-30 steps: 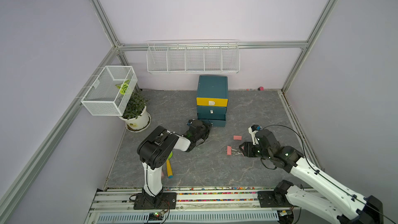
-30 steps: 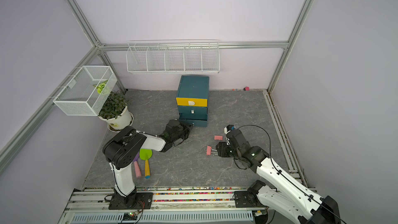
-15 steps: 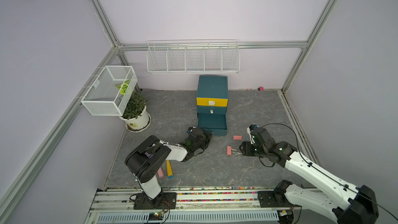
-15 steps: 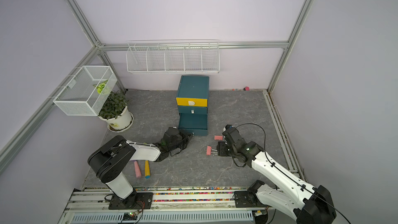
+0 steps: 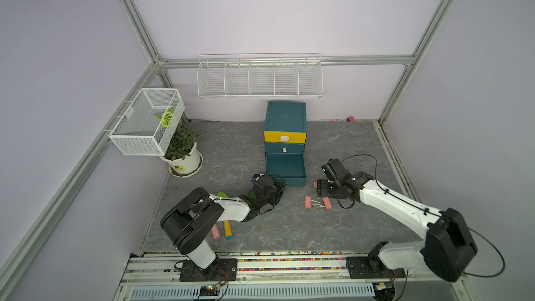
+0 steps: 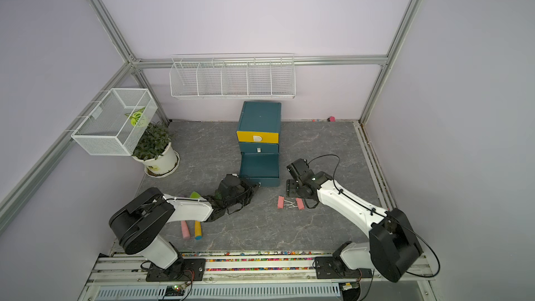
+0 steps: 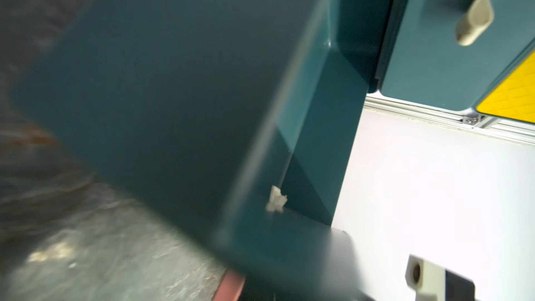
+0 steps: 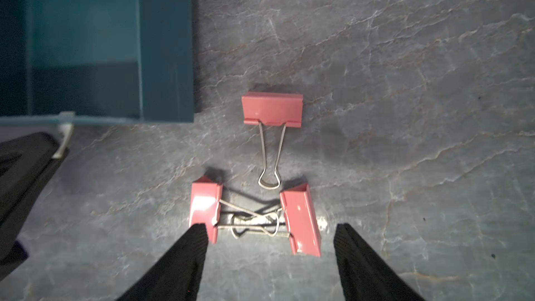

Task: Put the binder clips in the drawer according to color
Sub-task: Open the drawer in the storage box.

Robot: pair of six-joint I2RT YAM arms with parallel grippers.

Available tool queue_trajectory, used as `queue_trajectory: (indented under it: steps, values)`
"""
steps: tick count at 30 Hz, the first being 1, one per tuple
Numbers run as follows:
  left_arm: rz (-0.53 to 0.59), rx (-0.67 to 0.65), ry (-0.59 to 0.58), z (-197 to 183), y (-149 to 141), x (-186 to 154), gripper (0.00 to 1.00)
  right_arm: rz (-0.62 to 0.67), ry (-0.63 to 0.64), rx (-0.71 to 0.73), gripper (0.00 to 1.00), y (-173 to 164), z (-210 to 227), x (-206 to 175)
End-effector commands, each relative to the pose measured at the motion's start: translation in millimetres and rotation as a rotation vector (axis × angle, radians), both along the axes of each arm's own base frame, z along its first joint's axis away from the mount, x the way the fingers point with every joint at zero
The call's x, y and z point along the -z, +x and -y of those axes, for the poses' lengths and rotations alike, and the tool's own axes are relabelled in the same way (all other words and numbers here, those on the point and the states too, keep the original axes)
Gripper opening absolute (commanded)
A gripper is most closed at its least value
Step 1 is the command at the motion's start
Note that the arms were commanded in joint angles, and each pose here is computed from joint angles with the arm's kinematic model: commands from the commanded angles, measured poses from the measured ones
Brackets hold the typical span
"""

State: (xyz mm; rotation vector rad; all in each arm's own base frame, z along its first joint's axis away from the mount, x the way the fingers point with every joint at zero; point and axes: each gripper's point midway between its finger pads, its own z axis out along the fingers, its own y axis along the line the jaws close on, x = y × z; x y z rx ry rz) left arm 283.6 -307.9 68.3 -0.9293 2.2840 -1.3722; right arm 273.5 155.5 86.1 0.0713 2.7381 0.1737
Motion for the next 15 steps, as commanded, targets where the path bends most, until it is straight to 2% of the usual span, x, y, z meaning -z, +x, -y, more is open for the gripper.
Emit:
queue_trajectory:
  steps: [1, 11, 13, 15]
  values:
    - [0.000, -0.006, 0.002, -2.7, -3.7, -2.1, 0.00, -0.002, -0.011, 0.028, 0.78, 17.1, -0.5, 8.9]
    - [-0.005, -0.006, 0.006, -4.9, -6.3, 1.1, 0.01, -0.059, -0.042, 0.031, 0.81, 42.9, -11.7, 34.1]
    - [-0.005, -0.006, 0.006, -4.5, -6.0, 2.1, 0.11, -0.068, -0.053, 0.047, 0.80, 45.5, -9.7, 39.7]
    - [-0.006, -0.005, 0.006, -4.1, -5.9, 2.5, 0.25, -0.078, -0.065, 0.063, 0.79, 48.9, -7.0, 45.7]
